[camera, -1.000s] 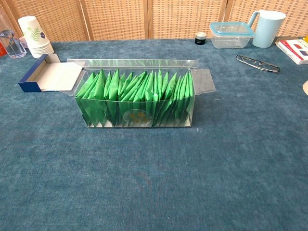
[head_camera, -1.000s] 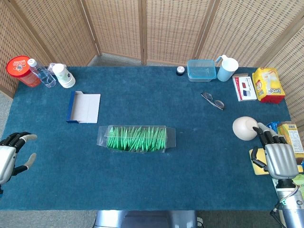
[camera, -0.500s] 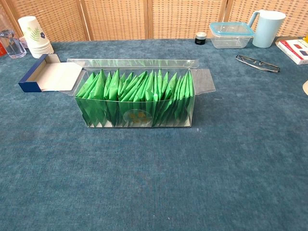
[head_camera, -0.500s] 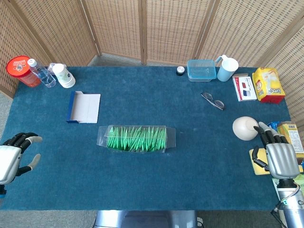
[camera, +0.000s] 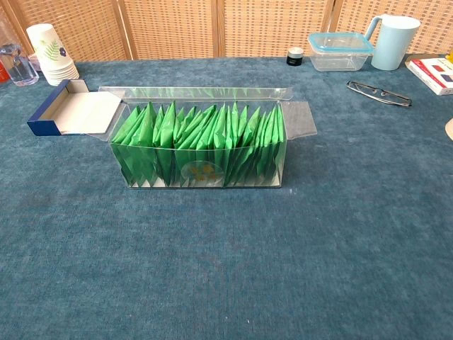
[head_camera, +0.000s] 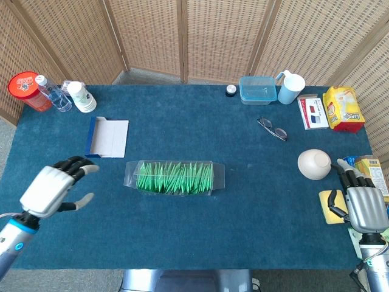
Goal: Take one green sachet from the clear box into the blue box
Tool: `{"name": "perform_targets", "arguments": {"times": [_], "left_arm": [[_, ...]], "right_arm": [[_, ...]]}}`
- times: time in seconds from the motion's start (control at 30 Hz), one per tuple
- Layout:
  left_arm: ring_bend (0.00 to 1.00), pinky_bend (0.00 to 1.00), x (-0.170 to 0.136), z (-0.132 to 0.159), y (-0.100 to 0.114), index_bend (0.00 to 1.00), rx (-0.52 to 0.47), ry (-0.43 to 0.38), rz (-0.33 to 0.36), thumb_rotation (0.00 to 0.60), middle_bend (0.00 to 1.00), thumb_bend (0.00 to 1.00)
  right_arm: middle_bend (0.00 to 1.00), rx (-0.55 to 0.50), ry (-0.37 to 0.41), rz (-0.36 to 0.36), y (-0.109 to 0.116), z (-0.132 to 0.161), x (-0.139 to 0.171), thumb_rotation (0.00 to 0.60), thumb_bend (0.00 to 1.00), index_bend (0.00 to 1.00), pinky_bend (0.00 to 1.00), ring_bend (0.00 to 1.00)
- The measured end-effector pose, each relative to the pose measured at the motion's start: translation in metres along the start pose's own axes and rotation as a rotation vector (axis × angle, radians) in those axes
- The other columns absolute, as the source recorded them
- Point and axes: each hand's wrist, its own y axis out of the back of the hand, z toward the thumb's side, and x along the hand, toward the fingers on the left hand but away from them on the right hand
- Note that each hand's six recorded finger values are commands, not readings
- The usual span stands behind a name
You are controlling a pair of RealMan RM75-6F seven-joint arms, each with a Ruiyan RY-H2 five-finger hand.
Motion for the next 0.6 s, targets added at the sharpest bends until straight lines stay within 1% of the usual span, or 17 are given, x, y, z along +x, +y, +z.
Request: {"name": "perform_targets", "arguments": {"times": [0.03, 0.1, 0.2, 0.27, 0.43, 0.53, 0.6], "left_arm": [[0.19, 0.42, 0.007, 0.006, -0.001, 0.22, 0.011, -0.025, -0.012, 0.399, 0.23, 0.25], [0.19, 0.42, 0.018, 0.015, -0.002, 0.2, 0.03, -0.061, -0.031, 0.389, 0.21, 0.25], [0.18, 0.42, 0.035, 0.03, -0.007, 0.2, 0.065, -0.112, -0.056, 0.39, 0.21, 0.25], [0.18, 0.42, 0.048, 0.04, -0.013, 0.2, 0.08, -0.136, -0.069, 0.403, 0.21, 0.25], [0.18, 0.42, 0.071, 0.058, -0.029, 0.19, 0.094, -0.17, -0.096, 0.485, 0.2, 0.25], [0.18, 0.42, 0.082, 0.065, -0.038, 0.18, 0.104, -0.178, -0.11, 0.517, 0.2, 0.25], [0.18, 0.42, 0.088, 0.069, -0.043, 0.18, 0.114, -0.18, -0.115, 0.526, 0.2, 0.25]], "right_arm": [[0.14, 0.0, -0.001, -0.001, 0.0, 0.0, 0.001, 0.274, 0.72, 0.13, 0.29, 0.18], [0.14, 0.001, -0.005, -0.003, 0.0, -0.001, 0.001, 0.274, 0.72, 0.13, 0.29, 0.18], [0.14, 0.004, -0.014, -0.004, 0.0, -0.003, 0.002, 0.274, 0.72, 0.13, 0.29, 0.18], [0.14, 0.006, -0.016, -0.005, 0.0, -0.003, 0.001, 0.274, 0.72, 0.13, 0.29, 0.18], [0.14, 0.011, -0.015, 0.001, -0.001, -0.001, -0.002, 0.273, 0.72, 0.13, 0.29, 0.18], [0.14, 0.015, -0.019, 0.001, 0.0, -0.002, -0.003, 0.274, 0.72, 0.13, 0.29, 0.18], [0.14, 0.016, -0.023, 0.001, 0.001, -0.002, -0.004, 0.274, 0.72, 0.13, 0.29, 0.18]]}}
